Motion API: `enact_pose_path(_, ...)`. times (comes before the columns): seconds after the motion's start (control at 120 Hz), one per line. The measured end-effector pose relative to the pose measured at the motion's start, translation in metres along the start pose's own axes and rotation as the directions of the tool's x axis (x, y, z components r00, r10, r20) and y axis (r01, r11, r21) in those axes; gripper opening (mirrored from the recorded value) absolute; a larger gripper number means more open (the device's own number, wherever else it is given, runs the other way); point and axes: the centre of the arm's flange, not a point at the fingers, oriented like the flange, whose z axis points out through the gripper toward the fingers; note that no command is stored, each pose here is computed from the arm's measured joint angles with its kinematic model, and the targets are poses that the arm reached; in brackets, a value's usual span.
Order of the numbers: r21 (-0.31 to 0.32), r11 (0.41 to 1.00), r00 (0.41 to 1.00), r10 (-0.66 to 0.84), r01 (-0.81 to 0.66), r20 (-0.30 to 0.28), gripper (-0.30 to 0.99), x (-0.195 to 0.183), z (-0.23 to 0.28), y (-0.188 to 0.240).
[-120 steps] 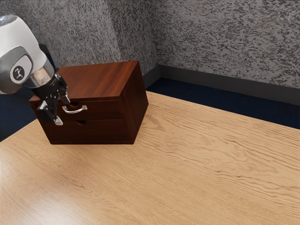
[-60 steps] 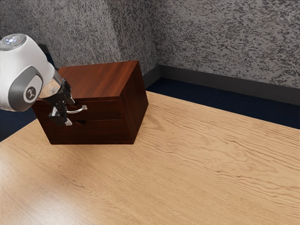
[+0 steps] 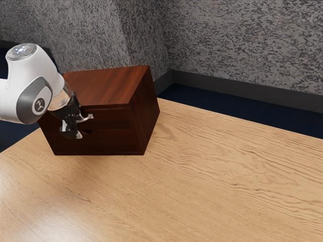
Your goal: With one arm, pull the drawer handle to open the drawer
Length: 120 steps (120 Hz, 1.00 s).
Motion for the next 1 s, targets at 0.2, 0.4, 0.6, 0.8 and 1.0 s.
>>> enact_pose_path(0.2, 0.024, 1.000, 1.000, -0.014, 0.014, -0.009, 0.25, 0.004, 0.000, -0.002)
enact_pose_path(0.4, 0.026, 0.999, 1.000, -0.020, 0.021, -0.012, 0.18, 0.005, -0.011, -0.006)
enact_pose_path(0.6, 0.046, 0.999, 1.000, -0.025, 0.026, -0.018, 0.17, 0.008, -0.012, -0.021)
enact_pose_path(0.8, 0.056, 0.998, 0.999, -0.031, 0.032, -0.022, 0.16, 0.014, -0.015, -0.039)
enact_pose_path(1.0, 0.060, 0.998, 0.999, -0.034, 0.035, -0.024, 0.16, 0.018, -0.020, -0.054)
